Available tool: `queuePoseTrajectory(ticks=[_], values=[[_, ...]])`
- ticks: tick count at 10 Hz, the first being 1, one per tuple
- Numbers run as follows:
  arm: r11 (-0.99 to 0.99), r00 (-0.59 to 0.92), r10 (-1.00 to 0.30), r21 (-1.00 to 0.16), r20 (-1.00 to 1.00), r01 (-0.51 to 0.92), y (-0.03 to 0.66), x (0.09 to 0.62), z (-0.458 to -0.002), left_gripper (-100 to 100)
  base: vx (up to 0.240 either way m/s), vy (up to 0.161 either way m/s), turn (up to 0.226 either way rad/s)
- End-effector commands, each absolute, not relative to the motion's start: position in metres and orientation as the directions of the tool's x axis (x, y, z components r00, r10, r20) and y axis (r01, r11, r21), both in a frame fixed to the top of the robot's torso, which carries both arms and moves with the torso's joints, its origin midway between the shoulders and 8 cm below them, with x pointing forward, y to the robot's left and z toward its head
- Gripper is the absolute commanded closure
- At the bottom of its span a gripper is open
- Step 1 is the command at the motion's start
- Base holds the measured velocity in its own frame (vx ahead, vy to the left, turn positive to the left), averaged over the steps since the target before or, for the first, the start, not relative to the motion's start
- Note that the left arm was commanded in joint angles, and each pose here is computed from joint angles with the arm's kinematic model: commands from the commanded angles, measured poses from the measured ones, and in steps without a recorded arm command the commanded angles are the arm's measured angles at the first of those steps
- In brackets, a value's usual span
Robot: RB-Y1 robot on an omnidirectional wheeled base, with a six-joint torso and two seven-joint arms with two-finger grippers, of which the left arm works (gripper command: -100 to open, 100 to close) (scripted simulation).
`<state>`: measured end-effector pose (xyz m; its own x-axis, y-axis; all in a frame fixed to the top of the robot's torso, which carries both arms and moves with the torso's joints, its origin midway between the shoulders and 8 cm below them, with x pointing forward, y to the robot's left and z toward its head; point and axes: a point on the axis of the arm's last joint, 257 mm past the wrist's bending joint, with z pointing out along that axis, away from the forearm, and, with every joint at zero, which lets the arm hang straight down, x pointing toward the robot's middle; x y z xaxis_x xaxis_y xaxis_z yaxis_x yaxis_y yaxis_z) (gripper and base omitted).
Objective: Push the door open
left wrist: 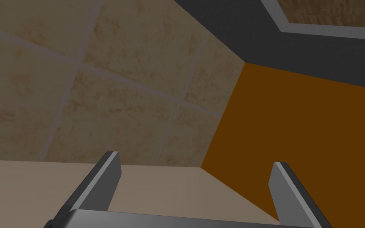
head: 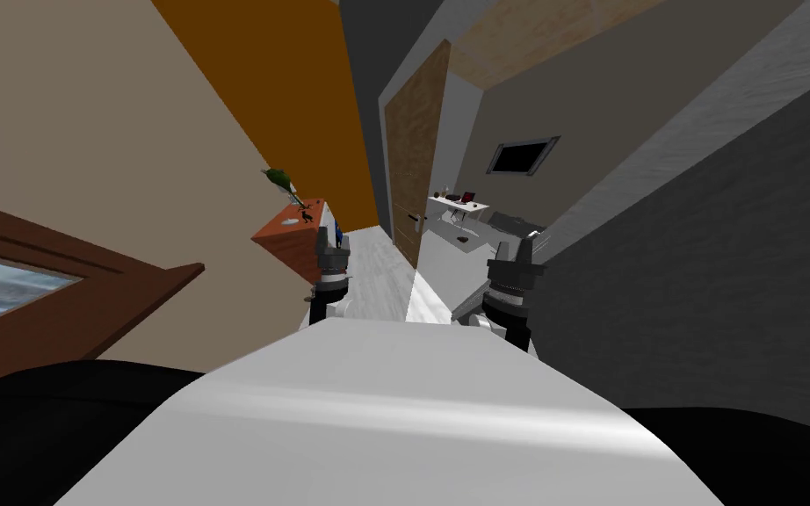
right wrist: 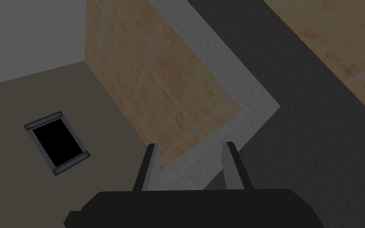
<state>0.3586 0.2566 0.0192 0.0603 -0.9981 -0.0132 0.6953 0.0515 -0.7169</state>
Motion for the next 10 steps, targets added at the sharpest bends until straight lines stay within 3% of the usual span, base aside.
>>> queuePoseTrajectory(ticks=[1,10], values=[[0.033,0.041,-0.999,-0.731,-0.006,0.681,0.252,0.369,0.010,-100,0.145,0.065,-0.100],[-0.050,-0.048,-0.999,-0.794,0.026,0.606,0.223,0.413,-0.035,-100,0.120,0.059,-0.075]])
